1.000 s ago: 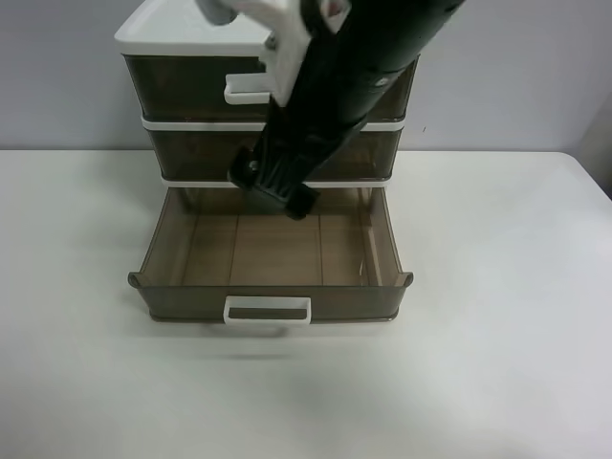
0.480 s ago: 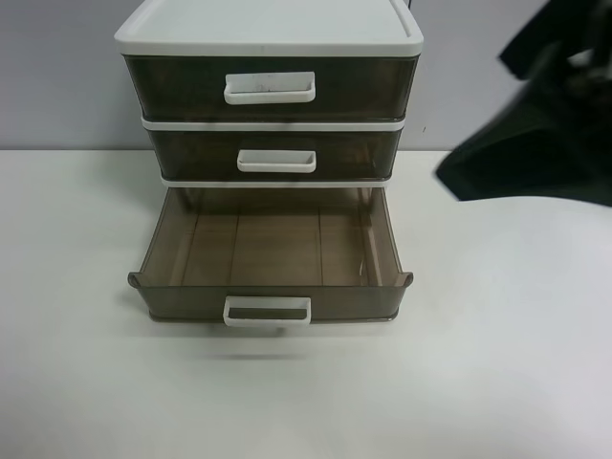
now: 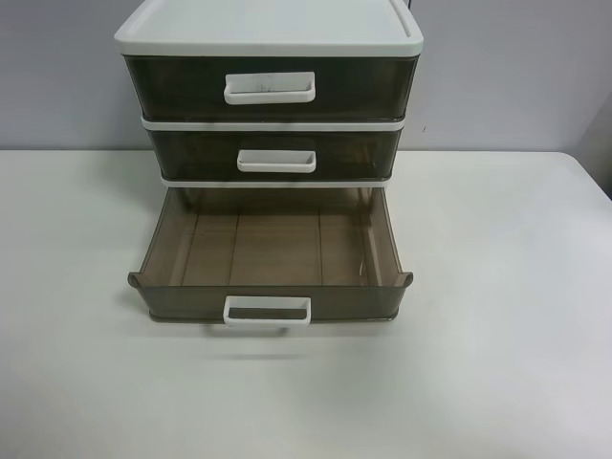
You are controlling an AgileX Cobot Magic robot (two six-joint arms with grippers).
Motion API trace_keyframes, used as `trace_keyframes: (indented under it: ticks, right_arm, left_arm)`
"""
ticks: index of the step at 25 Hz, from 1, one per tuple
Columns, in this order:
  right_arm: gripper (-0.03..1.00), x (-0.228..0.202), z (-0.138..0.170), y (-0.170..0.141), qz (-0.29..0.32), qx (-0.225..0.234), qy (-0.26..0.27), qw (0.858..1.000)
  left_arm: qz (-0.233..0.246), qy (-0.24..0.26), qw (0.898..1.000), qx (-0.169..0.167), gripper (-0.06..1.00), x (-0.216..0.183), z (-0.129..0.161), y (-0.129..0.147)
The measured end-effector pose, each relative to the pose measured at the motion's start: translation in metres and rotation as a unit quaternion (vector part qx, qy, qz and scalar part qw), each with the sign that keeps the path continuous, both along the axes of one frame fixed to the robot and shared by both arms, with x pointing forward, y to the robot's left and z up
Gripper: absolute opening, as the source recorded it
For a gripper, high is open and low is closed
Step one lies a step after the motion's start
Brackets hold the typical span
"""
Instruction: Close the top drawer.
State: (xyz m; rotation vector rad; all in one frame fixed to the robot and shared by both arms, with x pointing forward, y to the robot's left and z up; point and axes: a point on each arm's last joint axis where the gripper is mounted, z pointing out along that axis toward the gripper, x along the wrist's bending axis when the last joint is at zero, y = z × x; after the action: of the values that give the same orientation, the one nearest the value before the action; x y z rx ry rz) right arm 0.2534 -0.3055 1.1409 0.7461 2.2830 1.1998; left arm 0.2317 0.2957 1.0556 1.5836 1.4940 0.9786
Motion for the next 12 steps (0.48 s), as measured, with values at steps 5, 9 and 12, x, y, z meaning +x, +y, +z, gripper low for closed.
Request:
trace_keyframes:
  ticks: [5,9,12]
  right_arm:
    - [0.99,-0.009,-0.037,-0.012,-0.053,0.029,0.008,0.998]
    - [0.99,-0.011,-0.065,-0.006,-0.132,0.051,0.008,0.990]
    - [0.99,-0.015,-0.082,-0.001,-0.194,0.062,0.030,0.979]
  left_arm:
    - [0.000,0.000,1.000,0.000,0.99,0.000,0.000,0.000]
    - [0.000,0.000,1.000,0.000,0.99,0.000,0.000,0.000]
    - [0.000,0.000,1.000,0.000,0.99,0.000,0.000,0.000]
